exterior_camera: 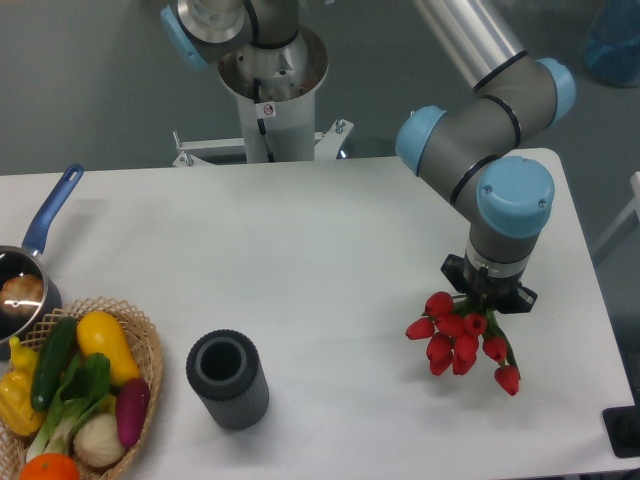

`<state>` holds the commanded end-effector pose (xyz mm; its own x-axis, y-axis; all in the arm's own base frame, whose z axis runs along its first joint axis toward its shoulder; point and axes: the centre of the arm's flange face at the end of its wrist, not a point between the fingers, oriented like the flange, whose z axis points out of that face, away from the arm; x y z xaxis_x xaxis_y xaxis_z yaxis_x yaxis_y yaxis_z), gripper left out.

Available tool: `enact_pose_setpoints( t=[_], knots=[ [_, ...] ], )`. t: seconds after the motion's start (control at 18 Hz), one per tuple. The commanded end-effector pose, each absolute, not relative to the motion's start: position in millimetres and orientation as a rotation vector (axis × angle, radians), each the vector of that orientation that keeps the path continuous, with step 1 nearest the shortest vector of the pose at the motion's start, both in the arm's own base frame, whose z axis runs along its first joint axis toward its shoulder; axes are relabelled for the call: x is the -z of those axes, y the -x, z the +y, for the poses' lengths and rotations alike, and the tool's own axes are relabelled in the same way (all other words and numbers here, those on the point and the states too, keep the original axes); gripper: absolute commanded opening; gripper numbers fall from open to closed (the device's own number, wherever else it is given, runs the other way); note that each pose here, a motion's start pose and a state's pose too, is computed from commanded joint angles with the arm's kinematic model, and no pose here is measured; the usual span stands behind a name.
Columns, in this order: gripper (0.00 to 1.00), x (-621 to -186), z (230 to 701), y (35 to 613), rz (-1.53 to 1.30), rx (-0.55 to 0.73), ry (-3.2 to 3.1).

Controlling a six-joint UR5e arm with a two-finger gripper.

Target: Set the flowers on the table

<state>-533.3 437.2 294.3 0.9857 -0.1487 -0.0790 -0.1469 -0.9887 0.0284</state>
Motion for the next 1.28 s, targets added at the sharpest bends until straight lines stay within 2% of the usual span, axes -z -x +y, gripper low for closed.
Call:
enact_pose_setpoints(
  t=[0.06, 0.11, 0.28, 0.56, 1.06, 1.28],
  knots=[
    [0.79, -295.3, 437.4, 533.5, -0.232, 0.117, -3.129],
    [0.88, -295.3, 437.8, 533.6, -0.228, 0.109, -3.142],
    [1.0, -299.0, 438.0, 533.6, -0.219, 0.13, -3.15],
    [1.0, -302.0, 432.8, 539.6, -0.176, 0.16, -3.159],
    [1.0, -323.6, 403.7, 574.3, -0.111, 0.389, -3.202],
    [1.0, -323.7, 391.1, 585.1, -0.076, 0.414, -3.202]
  ],
)
